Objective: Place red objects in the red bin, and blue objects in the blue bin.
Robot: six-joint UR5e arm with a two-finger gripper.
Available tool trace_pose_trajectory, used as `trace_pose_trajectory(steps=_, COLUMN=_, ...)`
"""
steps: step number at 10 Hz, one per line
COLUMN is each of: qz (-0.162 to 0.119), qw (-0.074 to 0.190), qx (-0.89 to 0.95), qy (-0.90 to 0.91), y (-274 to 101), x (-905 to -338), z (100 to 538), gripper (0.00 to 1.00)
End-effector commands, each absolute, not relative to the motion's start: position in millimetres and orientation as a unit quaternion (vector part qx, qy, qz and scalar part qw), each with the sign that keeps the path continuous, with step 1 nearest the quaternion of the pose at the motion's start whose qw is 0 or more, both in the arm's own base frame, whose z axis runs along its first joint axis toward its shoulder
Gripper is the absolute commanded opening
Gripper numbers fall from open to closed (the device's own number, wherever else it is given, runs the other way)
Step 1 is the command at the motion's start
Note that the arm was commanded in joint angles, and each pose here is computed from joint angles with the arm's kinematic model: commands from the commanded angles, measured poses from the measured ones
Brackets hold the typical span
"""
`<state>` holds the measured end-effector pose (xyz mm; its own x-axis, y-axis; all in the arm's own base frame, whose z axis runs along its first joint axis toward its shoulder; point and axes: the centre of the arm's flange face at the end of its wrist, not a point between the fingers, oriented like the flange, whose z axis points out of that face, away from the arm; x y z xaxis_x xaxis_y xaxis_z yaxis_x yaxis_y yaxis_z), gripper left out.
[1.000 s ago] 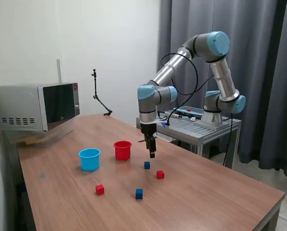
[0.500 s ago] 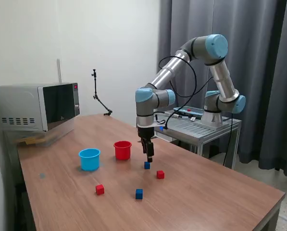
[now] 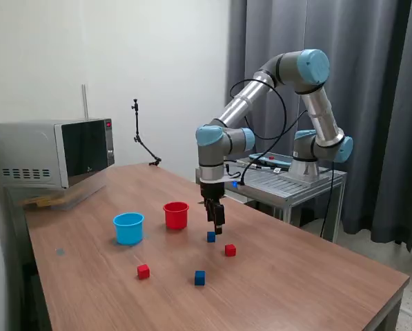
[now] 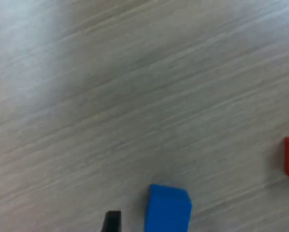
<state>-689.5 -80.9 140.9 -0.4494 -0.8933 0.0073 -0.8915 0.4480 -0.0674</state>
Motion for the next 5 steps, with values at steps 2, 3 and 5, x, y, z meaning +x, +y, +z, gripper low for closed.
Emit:
trace_pose_trajectory(steps=2, qz=-0.044, qw=0.025, qx=-0.522, qy=0.852, y=-88, x=-686, z=120, gripper=1.0)
trace_pose_trajectory(steps=3, qz=-0.044, qw=0.024, qx=-0.514, qy=0.856, y=-87, x=-687, z=122, gripper=1.0)
trace_pose_trajectory(steps=5, qz=-0.045, qw=0.026, qx=-0.496, qy=0.867, y=-79, x=-687, z=119, gripper=1.0)
